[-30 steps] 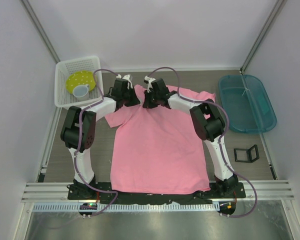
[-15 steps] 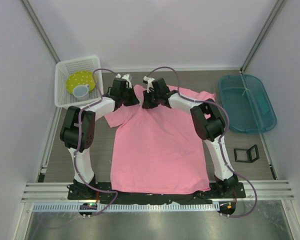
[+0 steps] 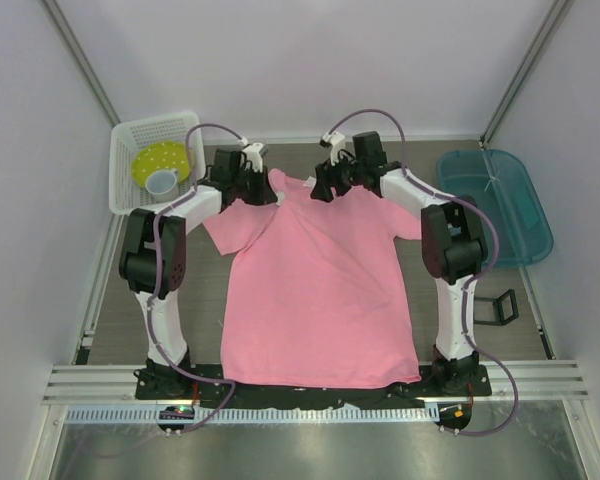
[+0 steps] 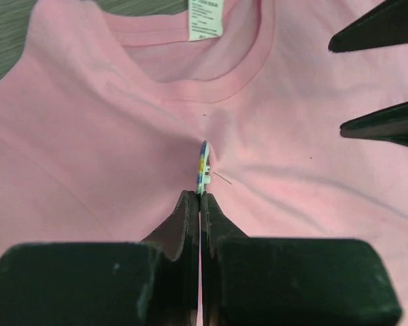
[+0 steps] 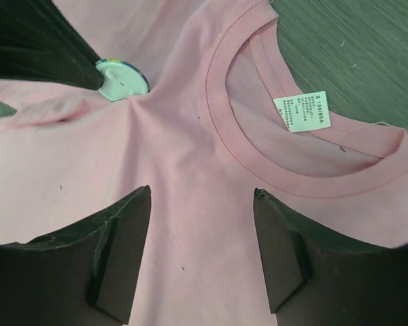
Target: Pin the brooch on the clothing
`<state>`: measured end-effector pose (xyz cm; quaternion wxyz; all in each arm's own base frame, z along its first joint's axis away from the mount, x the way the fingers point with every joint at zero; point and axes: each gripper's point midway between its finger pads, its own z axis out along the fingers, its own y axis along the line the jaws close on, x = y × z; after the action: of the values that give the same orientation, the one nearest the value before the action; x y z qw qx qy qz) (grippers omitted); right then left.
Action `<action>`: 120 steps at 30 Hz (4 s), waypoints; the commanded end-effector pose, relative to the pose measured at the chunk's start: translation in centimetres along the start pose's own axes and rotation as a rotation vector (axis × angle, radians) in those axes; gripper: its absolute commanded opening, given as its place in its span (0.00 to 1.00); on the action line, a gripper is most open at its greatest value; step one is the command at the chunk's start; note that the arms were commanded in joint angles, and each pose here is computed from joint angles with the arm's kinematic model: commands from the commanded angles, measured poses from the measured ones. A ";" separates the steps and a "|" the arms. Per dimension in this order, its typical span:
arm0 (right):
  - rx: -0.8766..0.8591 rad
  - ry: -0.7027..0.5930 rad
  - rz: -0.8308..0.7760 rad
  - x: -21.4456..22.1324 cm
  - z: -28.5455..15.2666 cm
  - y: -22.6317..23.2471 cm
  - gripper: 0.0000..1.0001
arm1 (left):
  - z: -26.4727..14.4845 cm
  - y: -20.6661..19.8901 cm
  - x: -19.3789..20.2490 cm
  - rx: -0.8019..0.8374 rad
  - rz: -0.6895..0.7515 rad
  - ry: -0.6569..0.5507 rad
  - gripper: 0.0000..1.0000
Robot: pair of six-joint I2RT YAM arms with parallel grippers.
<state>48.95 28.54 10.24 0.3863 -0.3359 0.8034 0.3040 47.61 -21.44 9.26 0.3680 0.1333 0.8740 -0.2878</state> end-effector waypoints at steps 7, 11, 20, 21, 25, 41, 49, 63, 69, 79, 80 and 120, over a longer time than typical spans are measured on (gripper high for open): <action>-0.230 -0.097 -0.511 -2.2 -3.0 3.9 0.68 | 0.5 -3.1 0.1 0.309 0.347 0.088 0.00; -0.248 -0.116 -0.552 -2.1 -2.8 4.0 0.72 | -0.4 -4.3 0.9 0.410 0.439 0.127 0.00; -0.351 -0.162 -0.567 -1.7 -2.1 4.3 0.85 | -2.0 -5.1 2.4 0.578 0.636 0.222 0.00; -0.372 -0.184 -0.568 -2.5 -2.2 4.5 0.85 | -2.1 -5.0 2.5 0.589 0.647 0.235 0.00; -0.454 -0.210 -0.571 -2.5 -1.8 5.4 0.81 | -2.1 -4.9 2.8 0.620 0.670 0.249 0.00; -0.553 -0.123 -0.585 0.9 1.7 8.7 0.58 | -2.4 -5.9 2.8 0.699 0.668 0.205 0.00; -0.551 -0.118 -0.590 1.2 2.4 8.5 0.42 | -2.5 -6.1 2.7 0.710 0.666 0.199 0.00; -0.539 -0.105 -0.640 1.8 2.8 8.2 0.47 | -2.6 -6.2 2.6 0.718 0.676 0.191 0.00; -0.552 -0.104 -0.663 1.9 3.1 8.8 0.49 | -2.6 -6.3 2.5 0.718 0.677 0.187 0.00; -0.571 -0.076 -0.672 2.8 2.9 9.2 0.51 | -2.4 -6.2 2.4 0.717 0.679 0.182 0.00; -0.572 -0.079 -0.669 2.7 2.9 9.3 0.50 | -2.3 -6.1 2.3 0.715 0.679 0.179 0.00; -0.411 -0.093 -0.245 -1.4 4.5 4.9 0.26 | -2.4 -5.8 1.2 0.690 0.677 0.159 0.00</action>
<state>44.05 35.39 7.56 0.3210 -0.4976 0.6613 0.4604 43.31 -23.92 9.71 0.2989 0.5503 0.6751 -0.3900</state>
